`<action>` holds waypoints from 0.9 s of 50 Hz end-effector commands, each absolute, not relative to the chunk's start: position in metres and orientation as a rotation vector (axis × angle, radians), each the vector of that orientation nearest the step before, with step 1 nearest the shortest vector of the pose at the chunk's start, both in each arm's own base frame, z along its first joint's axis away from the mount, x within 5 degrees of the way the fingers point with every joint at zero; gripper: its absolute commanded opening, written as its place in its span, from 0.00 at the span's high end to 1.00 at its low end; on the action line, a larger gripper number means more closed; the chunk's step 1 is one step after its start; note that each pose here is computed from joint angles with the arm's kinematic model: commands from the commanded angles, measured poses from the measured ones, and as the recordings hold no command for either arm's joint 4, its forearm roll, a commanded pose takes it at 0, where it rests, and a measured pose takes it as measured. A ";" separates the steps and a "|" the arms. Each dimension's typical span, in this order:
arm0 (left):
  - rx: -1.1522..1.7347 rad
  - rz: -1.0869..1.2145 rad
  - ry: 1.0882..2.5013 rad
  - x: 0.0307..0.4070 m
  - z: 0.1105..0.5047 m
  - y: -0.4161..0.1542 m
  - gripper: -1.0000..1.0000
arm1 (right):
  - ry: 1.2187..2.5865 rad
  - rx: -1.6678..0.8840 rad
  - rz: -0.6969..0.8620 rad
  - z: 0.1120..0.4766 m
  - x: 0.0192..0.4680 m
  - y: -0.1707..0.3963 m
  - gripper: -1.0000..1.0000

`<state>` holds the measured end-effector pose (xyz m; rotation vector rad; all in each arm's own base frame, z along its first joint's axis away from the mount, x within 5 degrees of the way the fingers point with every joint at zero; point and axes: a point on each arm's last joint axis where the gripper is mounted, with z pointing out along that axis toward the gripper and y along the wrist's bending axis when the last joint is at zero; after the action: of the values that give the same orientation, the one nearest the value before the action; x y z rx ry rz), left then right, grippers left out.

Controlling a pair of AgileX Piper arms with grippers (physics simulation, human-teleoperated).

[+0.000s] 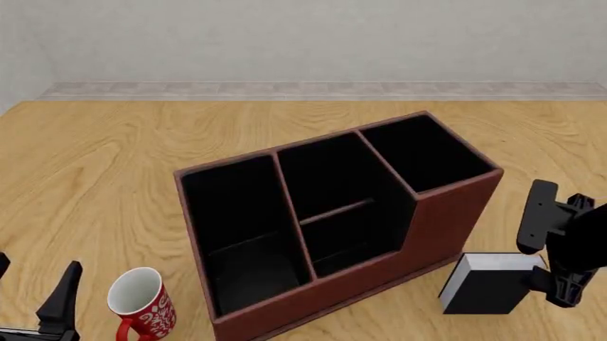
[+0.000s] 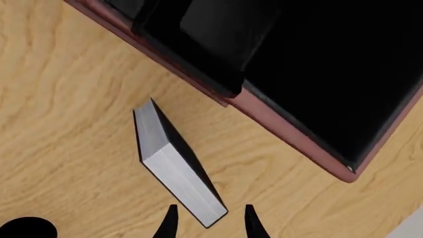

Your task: Pick up the book and place it in the right compartment of the caddy.

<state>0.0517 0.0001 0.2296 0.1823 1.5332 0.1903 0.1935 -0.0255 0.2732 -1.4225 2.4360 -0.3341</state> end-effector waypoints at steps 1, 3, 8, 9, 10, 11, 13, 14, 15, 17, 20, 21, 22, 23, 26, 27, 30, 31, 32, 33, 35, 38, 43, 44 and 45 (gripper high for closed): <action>0.183 0.192 1.533 0.052 0.229 0.000 0.00 | 2.423 -1.449 -0.324 0.265 0.200 -0.021 0.00; 0.183 0.192 1.532 0.052 0.229 0.000 0.00 | 2.421 -1.460 -0.318 0.264 0.200 -0.020 0.00; 0.180 0.189 1.535 0.052 0.227 0.000 0.00 | 2.413 -1.458 -0.292 0.265 0.204 -0.009 0.00; 0.180 0.189 1.535 0.052 0.227 0.000 0.00 | 2.415 -1.462 -0.286 0.264 0.204 -0.008 0.00; 0.179 0.187 1.535 0.052 0.227 0.000 0.00 | 2.414 -1.469 -0.288 0.263 0.203 -0.008 0.00; 0.180 0.188 1.536 0.052 0.227 0.000 0.00 | 2.412 -1.469 -0.287 0.262 0.204 -0.008 0.00; 0.179 0.185 1.534 0.052 0.228 0.000 0.00 | 2.413 -1.469 -0.272 0.262 0.206 -0.003 0.00; 0.179 0.184 1.534 0.052 0.228 0.000 0.00 | 2.415 -1.468 -0.272 0.261 0.206 -0.003 0.00; 0.180 0.185 1.534 0.052 0.228 0.000 0.00 | 2.419 -1.472 -0.267 0.259 0.205 -0.003 0.00; 0.178 0.186 1.533 0.052 0.229 0.000 0.00 | 2.420 -1.473 -0.263 0.256 0.205 -0.002 0.00; 0.178 0.189 1.533 0.052 0.229 0.000 0.00 | 2.419 -1.472 -0.257 0.255 0.206 0.001 0.00; 0.178 0.192 1.533 0.052 0.229 0.000 0.00 | 2.418 -1.474 -0.254 0.253 0.207 0.002 0.00; 0.178 0.192 1.534 0.052 0.229 0.000 0.00 | 2.420 -1.473 -0.249 0.252 0.207 0.004 0.00; 0.179 0.194 1.533 0.052 0.229 0.000 0.00 | 2.423 -1.476 -0.242 0.250 0.207 0.005 0.00; 0.179 0.196 1.530 0.051 0.231 0.000 0.00 | 2.429 -1.473 -0.235 0.249 0.207 0.007 0.00; 0.179 0.196 1.529 0.051 0.231 0.000 0.00 | 2.430 -1.468 -0.231 0.249 0.208 0.009 0.00; 0.177 0.196 1.528 0.051 0.231 0.000 0.00 | 2.436 -1.467 -0.223 0.247 0.207 0.010 0.00; 0.179 0.196 1.528 0.051 0.231 0.000 0.00 | 2.438 -1.465 -0.224 0.247 0.207 0.009 0.00; 0.177 0.194 1.529 0.051 0.232 0.000 0.00 | 2.441 -1.464 -0.220 0.246 0.207 0.010 0.00; 0.177 0.195 1.528 0.051 0.232 0.000 0.00 | 2.443 -1.460 -0.217 0.247 0.207 0.011 0.00; 0.179 0.195 1.526 0.051 0.233 0.000 0.00 | 2.447 -1.458 -0.210 0.246 0.206 0.013 0.00; 0.180 0.197 1.525 0.051 0.234 0.000 0.00 | 2.456 -1.447 -0.203 0.244 0.205 0.015 0.00; 0.178 0.199 1.522 0.050 0.236 0.000 0.00 | 2.465 -1.442 -0.196 0.244 0.202 0.015 1.00; 0.180 0.199 1.522 0.050 0.236 0.000 0.00 | 2.464 -1.437 -0.201 0.244 0.203 0.014 1.00; 0.180 0.198 1.522 0.050 0.236 0.000 0.00 | 2.465 -1.430 -0.201 0.245 0.203 0.014 1.00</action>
<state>0.0508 0.0003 0.2336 0.1785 1.5257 0.1963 0.2040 0.0124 0.2479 -1.4899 2.4312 -0.2350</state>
